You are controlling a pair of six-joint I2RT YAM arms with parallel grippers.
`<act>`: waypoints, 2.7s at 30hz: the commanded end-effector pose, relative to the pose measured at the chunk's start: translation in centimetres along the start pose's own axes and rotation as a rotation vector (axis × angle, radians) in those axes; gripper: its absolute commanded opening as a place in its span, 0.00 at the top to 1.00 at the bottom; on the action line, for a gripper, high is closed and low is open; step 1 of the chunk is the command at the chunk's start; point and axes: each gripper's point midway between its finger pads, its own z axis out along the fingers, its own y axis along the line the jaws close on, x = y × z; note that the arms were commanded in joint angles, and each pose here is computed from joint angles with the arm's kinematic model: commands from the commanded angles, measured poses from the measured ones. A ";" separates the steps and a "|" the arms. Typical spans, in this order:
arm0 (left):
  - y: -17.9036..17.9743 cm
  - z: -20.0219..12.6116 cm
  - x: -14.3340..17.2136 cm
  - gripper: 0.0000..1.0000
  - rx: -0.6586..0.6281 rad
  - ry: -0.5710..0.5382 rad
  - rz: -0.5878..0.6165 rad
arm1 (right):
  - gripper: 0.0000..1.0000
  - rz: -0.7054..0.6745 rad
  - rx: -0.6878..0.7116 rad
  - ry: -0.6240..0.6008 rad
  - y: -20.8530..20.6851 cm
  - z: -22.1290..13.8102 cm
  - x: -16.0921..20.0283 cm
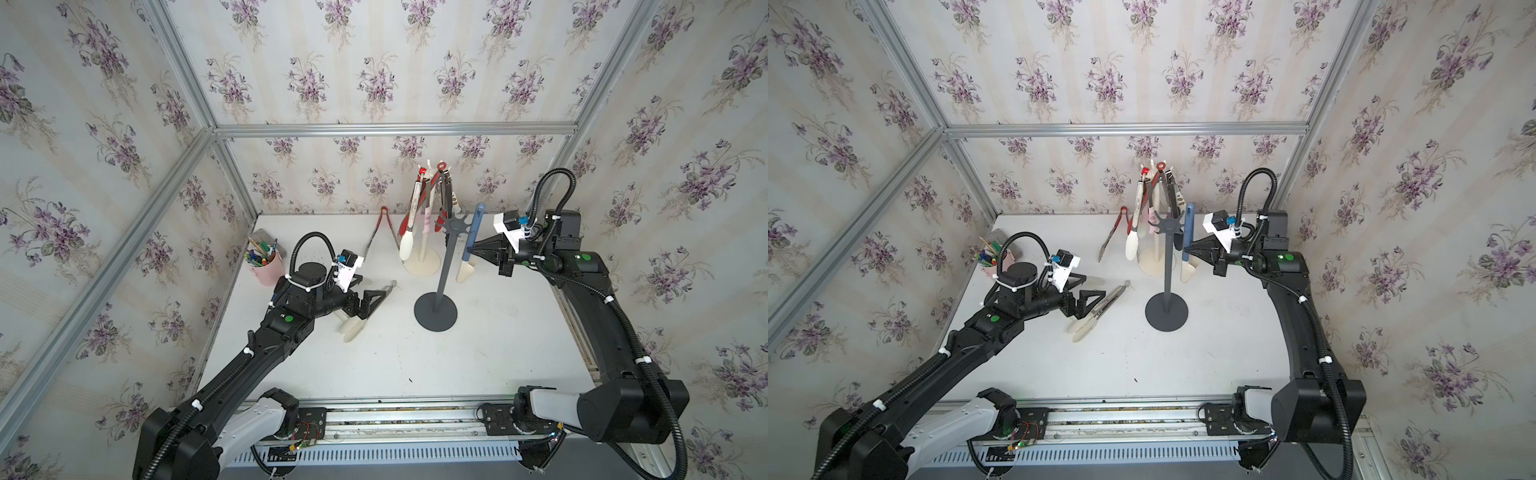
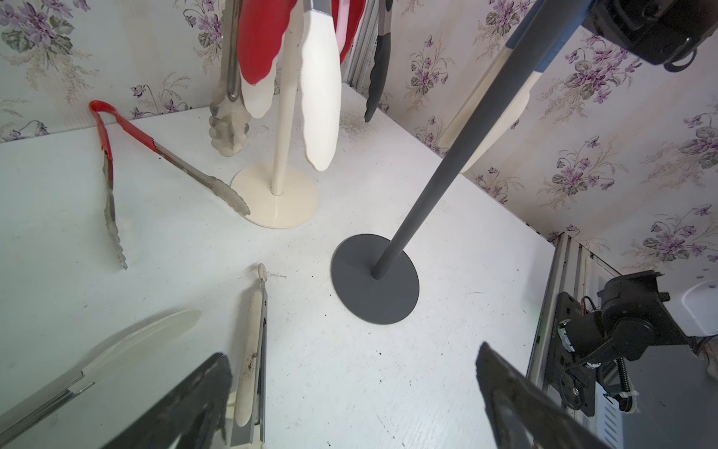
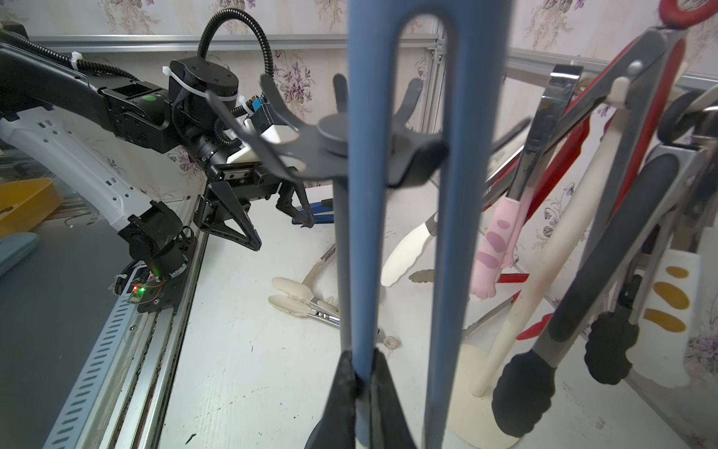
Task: Hang food tongs on kitchen utensil racks
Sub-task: Hang the food tongs on the rack.
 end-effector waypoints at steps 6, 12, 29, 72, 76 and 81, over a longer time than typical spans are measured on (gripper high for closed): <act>-0.7 0.3 -2.1 0.01 0.010 -0.047 0.040 | 1.00 -0.034 0.032 0.077 0.4 -0.1 1.0; -2.2 1.0 -7.2 0.01 0.022 -0.104 0.056 | 1.00 -0.058 0.057 0.077 0.7 -0.6 0.3; -11.3 2.5 -26.4 0.01 -0.054 -0.293 0.381 | 1.00 -0.075 0.082 0.088 1.0 -1.4 -1.3; -13.9 9.6 -27.4 0.01 -0.317 -0.178 0.617 | 1.00 -0.090 0.066 0.076 1.5 -1.2 -1.1; -14.7 9.2 -27.6 0.01 -0.268 -0.194 0.591 | 1.00 -0.108 0.074 0.076 1.7 -1.3 -1.2; -14.6 9.1 -27.1 0.01 -0.265 -0.180 0.588 | 1.00 -0.102 0.059 0.064 2.1 -1.2 -1.1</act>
